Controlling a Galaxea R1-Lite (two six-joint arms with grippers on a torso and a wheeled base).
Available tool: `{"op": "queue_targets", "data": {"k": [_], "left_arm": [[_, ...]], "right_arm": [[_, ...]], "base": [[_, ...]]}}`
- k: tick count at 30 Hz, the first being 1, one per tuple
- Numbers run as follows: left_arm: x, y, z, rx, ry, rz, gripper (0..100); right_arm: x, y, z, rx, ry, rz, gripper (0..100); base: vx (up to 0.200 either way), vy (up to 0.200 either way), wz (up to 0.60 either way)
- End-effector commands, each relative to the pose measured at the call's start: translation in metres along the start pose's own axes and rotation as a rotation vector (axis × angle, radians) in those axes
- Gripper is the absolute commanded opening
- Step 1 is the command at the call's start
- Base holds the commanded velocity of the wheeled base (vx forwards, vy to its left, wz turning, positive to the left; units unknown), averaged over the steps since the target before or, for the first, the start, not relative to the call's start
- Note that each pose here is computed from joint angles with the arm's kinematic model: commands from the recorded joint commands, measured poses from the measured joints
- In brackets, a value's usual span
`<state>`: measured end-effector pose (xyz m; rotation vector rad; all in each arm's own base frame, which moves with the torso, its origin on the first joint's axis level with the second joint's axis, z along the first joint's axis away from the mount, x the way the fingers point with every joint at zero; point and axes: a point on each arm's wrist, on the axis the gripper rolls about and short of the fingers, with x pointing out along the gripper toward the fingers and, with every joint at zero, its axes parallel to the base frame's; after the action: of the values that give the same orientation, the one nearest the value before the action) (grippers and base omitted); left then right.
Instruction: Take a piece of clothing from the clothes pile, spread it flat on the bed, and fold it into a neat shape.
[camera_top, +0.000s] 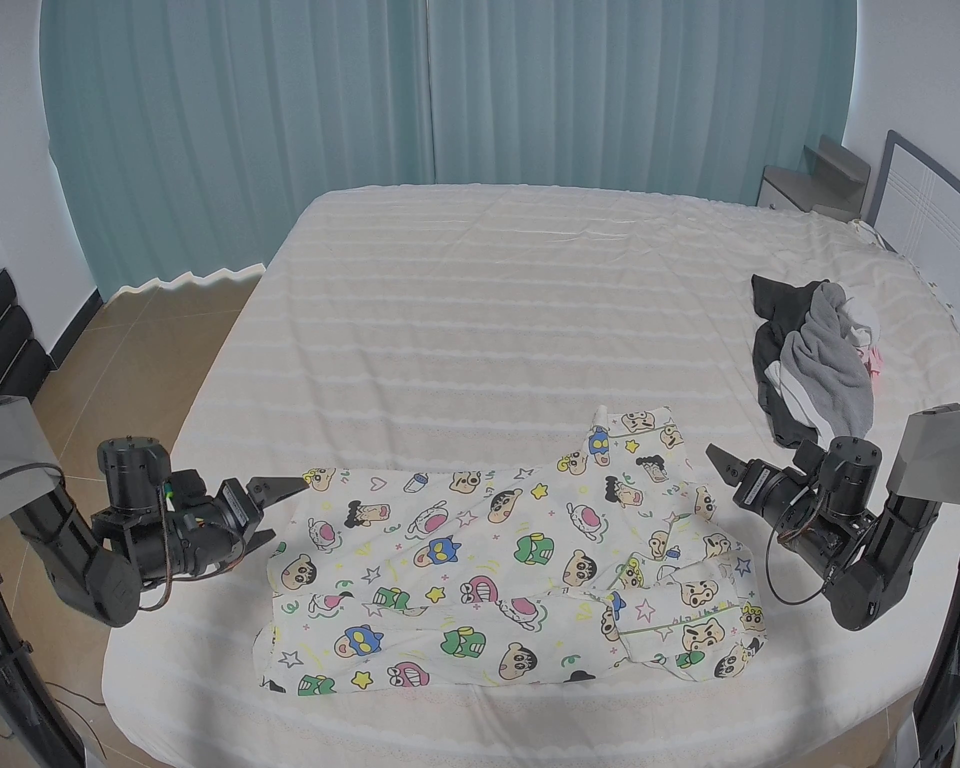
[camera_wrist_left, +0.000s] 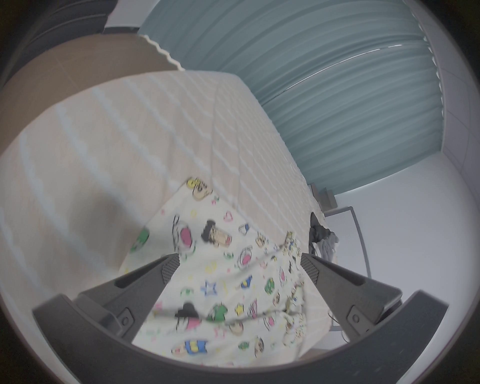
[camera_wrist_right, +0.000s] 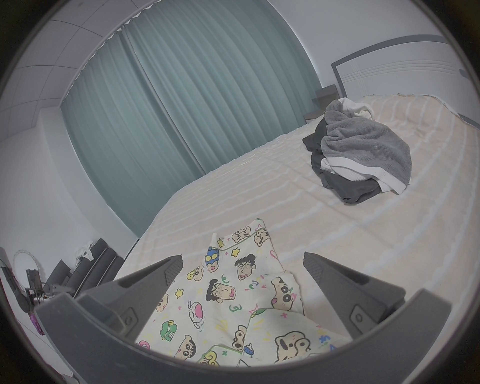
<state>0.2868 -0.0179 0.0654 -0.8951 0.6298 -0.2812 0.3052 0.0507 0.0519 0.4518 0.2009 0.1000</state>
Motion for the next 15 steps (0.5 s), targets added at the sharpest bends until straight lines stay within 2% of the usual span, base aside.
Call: {"op": "queue_targets", "data": {"k": [1, 3, 4, 5, 7, 8, 15], "left_arm": [[0.054, 0.005, 0.020, 0.106, -0.076, 0.051, 100], [0.062, 0.008, 0.023, 0.132, -0.074, 0.058, 100], [0.078, 0.012, 0.030, 0.205, -0.057, 0.077, 100], [0.078, 0.012, 0.030, 0.205, -0.057, 0.077, 100], [0.098, 0.019, 0.039, 0.310, -0.014, 0.121, 100], [0.104, 0.021, 0.042, 0.333, -0.007, 0.132, 100], [0.123, 0.022, 0.053, 0.395, 0.025, 0.173, 100]], "right_arm": [[-0.002, 0.004, -0.003, -0.002, 0.005, 0.016, 100], [-0.003, 0.005, -0.003, -0.002, 0.008, 0.018, 100], [-0.003, 0.006, -0.004, -0.003, 0.012, 0.022, 100], [-0.003, 0.006, -0.004, -0.003, 0.012, 0.022, 100], [-0.004, 0.007, -0.005, -0.004, 0.013, 0.025, 100], [-0.004, 0.008, -0.005, -0.004, 0.015, 0.026, 100], [-0.005, 0.009, -0.009, -0.007, 0.032, 0.029, 100]], "base": [[0.000, 0.000, 0.00], [0.000, 0.000, 0.00], [0.000, 0.000, 0.00], [0.000, 0.000, 0.00], [0.000, 0.000, 0.00], [0.000, 0.000, 0.00], [0.000, 0.000, 0.00]]}}
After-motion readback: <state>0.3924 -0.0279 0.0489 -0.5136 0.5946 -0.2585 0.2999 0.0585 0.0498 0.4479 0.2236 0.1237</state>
